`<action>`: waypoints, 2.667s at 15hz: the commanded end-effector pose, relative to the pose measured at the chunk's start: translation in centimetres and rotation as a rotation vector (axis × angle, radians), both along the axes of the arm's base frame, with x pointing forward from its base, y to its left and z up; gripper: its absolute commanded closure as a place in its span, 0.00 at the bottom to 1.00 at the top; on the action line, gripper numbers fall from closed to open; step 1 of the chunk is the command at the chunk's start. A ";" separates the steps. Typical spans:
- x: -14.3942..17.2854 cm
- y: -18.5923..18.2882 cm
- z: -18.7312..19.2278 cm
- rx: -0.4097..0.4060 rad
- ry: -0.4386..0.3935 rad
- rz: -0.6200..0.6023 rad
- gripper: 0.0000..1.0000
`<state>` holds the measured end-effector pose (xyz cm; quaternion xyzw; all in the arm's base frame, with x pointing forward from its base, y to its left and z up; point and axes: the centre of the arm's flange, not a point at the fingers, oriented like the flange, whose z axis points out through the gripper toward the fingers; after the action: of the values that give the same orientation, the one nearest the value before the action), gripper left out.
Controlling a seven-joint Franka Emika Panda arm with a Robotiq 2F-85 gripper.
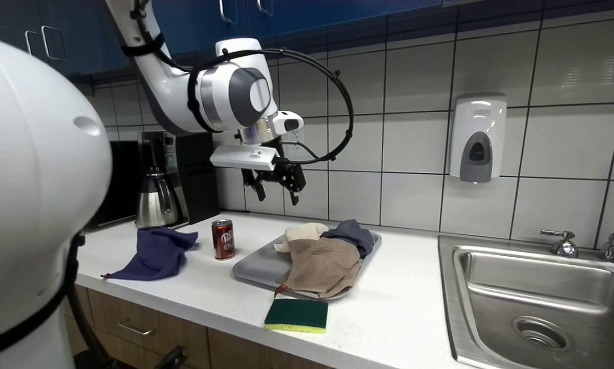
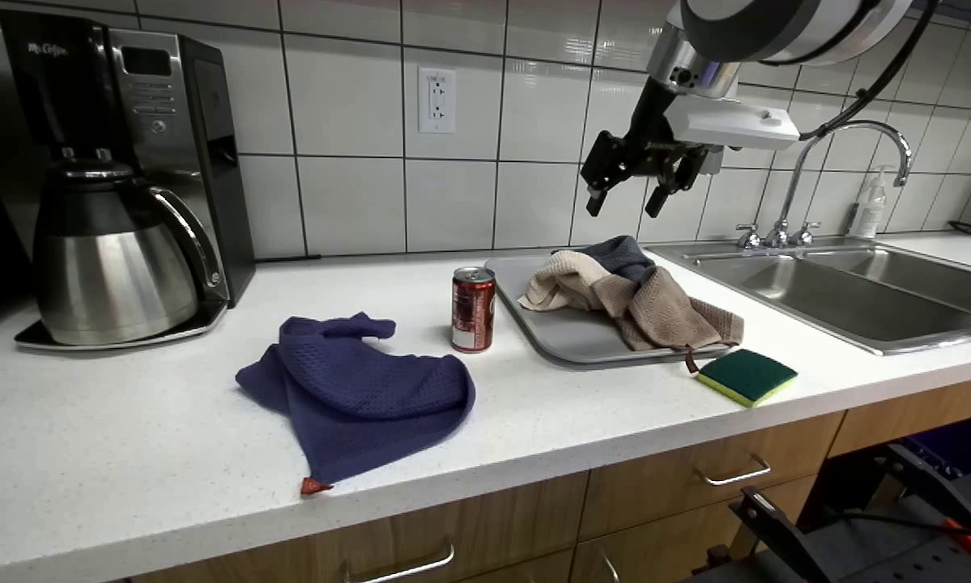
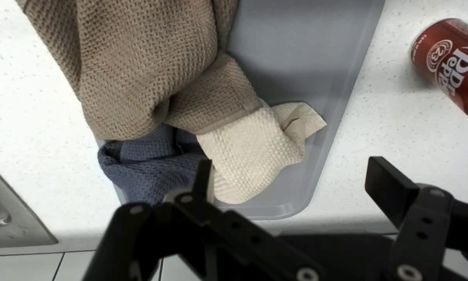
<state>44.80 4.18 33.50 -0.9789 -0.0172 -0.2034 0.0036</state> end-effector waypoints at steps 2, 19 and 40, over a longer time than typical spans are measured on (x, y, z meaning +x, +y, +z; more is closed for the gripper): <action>-1.1 -2.8 -0.6 0.000 0.002 0.011 0.00; -0.5 -7.2 -6.1 -0.070 0.058 -0.108 0.00; 4.1 -7.2 -11.8 -0.055 0.143 -0.320 0.00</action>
<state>48.16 -3.06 22.62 -0.9823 0.1195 -0.1385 -0.0415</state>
